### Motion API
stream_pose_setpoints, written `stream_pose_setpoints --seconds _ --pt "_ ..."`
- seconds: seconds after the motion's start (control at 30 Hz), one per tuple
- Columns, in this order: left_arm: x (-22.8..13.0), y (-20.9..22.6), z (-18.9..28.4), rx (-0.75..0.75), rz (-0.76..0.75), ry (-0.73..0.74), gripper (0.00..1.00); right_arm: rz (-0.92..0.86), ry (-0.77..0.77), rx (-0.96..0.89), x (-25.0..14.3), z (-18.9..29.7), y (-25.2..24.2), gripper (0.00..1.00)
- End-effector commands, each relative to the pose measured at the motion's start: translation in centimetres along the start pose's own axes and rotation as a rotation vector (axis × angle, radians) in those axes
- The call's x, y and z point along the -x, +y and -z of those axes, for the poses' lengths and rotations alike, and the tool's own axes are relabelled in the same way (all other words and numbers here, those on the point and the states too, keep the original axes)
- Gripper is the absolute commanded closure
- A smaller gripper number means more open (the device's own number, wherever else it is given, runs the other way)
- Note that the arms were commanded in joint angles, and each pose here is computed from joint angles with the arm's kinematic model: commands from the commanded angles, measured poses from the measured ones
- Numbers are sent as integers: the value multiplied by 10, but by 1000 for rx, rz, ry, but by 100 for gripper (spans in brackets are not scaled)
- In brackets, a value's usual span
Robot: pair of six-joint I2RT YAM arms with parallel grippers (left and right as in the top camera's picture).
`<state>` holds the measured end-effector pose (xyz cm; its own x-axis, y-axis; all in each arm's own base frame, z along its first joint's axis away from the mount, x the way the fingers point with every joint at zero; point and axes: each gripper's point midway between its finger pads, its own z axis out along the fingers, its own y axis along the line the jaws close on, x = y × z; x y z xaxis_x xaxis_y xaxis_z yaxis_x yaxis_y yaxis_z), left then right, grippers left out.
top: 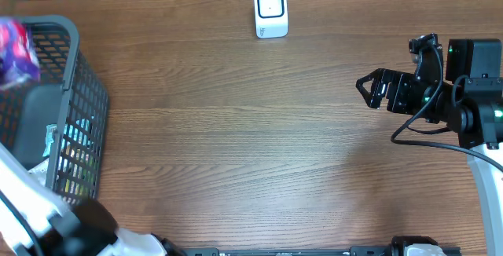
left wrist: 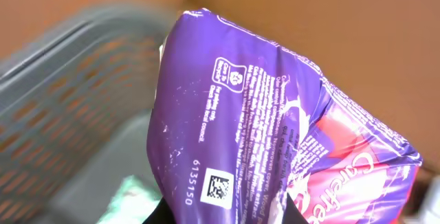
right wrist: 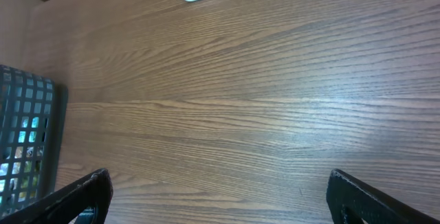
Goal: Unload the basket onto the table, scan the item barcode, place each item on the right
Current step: 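Carry the purple package to the table center and release it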
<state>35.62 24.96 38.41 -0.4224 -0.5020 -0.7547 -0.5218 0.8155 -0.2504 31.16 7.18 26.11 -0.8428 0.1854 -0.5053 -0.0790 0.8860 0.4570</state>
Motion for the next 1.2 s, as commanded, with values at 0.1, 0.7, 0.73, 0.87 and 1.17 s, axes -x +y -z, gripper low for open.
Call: stream_pose_setpoints --seconds 0.1,0.7,0.73,0.87,1.17 --pt "-62 -150 71 -436 -162 143 96 19 -30 20 9 6 8 0" --pt "-402 -311 -55 -402 -311 820 92 16 -16 9 5 6 6 0" --pt "-422 -319 -61 -408 -316 834 88 15 -16 4 5 6 5 0" --pt "-472 -342 -63 -452 -376 874 38 14 -14 4 5 6 5 0" --pt "-387 -369 -41 -537 -420 718 4 6 3 1 2 3 4 0"
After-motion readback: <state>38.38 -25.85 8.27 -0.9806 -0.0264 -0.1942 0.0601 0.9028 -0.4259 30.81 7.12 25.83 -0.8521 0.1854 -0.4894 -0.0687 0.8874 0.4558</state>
